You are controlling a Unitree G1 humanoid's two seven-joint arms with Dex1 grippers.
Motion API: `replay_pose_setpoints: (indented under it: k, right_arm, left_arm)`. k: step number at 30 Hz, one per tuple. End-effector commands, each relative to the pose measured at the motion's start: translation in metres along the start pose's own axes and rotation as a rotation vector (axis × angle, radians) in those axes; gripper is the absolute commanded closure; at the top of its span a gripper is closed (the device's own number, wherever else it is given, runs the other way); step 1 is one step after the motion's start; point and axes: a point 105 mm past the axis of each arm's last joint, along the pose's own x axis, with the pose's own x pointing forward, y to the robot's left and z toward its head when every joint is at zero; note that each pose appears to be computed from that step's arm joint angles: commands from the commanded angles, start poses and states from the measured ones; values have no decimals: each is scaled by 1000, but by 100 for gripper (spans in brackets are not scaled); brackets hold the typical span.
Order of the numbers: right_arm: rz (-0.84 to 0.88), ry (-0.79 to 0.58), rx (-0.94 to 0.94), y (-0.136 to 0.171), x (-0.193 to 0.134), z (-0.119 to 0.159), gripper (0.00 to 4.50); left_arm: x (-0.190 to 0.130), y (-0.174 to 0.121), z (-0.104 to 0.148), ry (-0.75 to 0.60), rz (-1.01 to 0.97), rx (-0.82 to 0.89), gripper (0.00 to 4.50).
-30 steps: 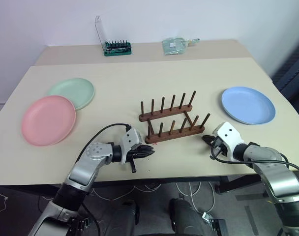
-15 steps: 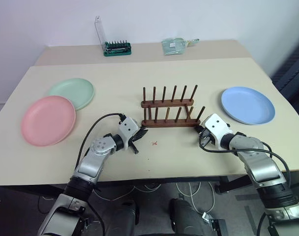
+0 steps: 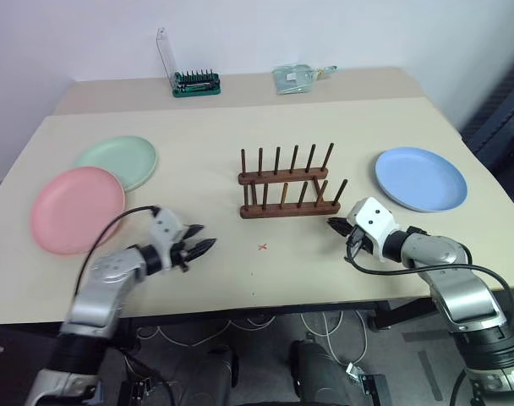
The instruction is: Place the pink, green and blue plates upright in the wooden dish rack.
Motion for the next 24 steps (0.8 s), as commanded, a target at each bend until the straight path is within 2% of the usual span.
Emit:
replay_pose_setpoints:
  k: [1, 4, 7, 9, 13, 16, 21, 24]
  right_arm:
    - [26, -75, -44, 1, 7, 23, 450]
    - [66, -102, -49, 5, 15, 29, 450]
    - [97, -107, -50, 7, 23, 29, 450]
    - [110, -110, -54, 7, 27, 29, 450]
    - [133, -126, -58, 9, 35, 31, 450]
    - [143, -134, -63, 10, 38, 33, 450]
    - [145, -150, -68, 9, 41, 36, 450]
    - [134, -151, -66, 8, 41, 36, 450]
  left_arm:
    - [-28, 51, 41, -138, 302, -11, 5]
    - [-62, 90, 56, -217, 597, -69, 5]
    - [-112, 124, 47, -243, 920, -219, 5]
    - [-136, 132, 39, -255, 1036, -293, 5]
    - [-163, 136, 14, -149, 1193, -352, 5]
    - [-173, 137, -2, -112, 1268, -474, 5]
    - [-154, 122, -26, -24, 1154, -632, 5]
    - [-154, 121, -36, -36, 1163, -739, 5]
